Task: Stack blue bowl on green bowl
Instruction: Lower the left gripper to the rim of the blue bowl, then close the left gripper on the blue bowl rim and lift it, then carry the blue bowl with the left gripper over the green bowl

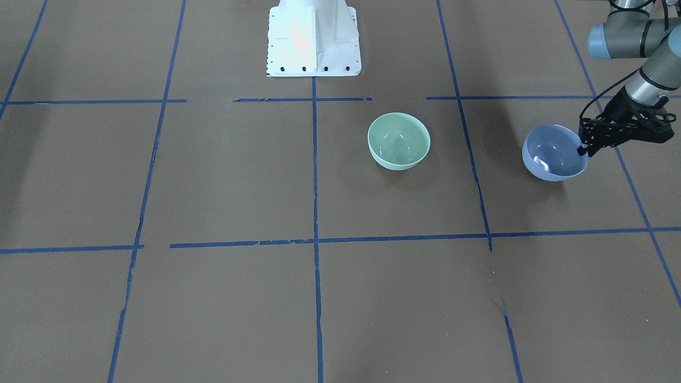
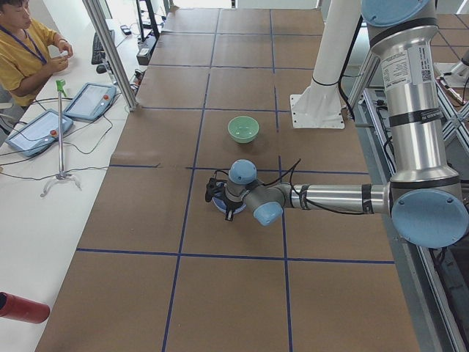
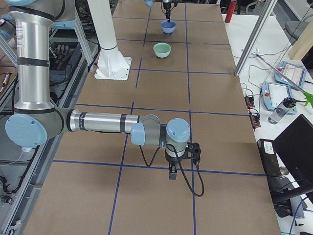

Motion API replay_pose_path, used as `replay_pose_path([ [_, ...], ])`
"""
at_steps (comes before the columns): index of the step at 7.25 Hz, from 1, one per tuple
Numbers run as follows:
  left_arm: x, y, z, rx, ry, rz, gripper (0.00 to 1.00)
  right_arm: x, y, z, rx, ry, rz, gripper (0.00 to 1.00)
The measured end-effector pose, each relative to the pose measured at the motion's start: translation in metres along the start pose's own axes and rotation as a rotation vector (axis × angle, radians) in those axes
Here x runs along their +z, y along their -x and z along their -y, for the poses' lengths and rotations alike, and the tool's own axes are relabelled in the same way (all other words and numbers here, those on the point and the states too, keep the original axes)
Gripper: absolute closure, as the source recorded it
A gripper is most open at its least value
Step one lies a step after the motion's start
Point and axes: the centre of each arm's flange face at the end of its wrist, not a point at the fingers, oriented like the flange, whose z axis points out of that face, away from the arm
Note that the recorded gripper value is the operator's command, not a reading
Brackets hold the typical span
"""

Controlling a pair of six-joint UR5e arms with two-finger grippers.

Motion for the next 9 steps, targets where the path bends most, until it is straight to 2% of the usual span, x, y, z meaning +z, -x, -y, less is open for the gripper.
replay_pose_path([
  [2,-0.017,-0.019,0.008,0.009,-0.014,-0.02,1.0,0.0,0.0,0.0,0.0,0.0,0.0,0.0],
  [4,-0.062,-0.071,0.022,-0.014,0.022,-0.049,1.0,0.0,0.0,0.0,0.0,0.0,0.0,0.0],
  [6,-0.107,-0.141,0.042,-0.142,0.036,-0.07,1.0,0.0,0.0,0.0,0.0,0.0,0.0,0.0],
  [8,-0.107,-0.234,0.05,-0.288,0.097,-0.115,1.0,0.0,0.0,0.0,0.0,0.0,0.0,0.0],
  [9,-0.096,-0.278,0.049,-0.337,0.116,-0.113,1.0,0.0,0.0,0.0,0.0,0.0,0.0,0.0],
])
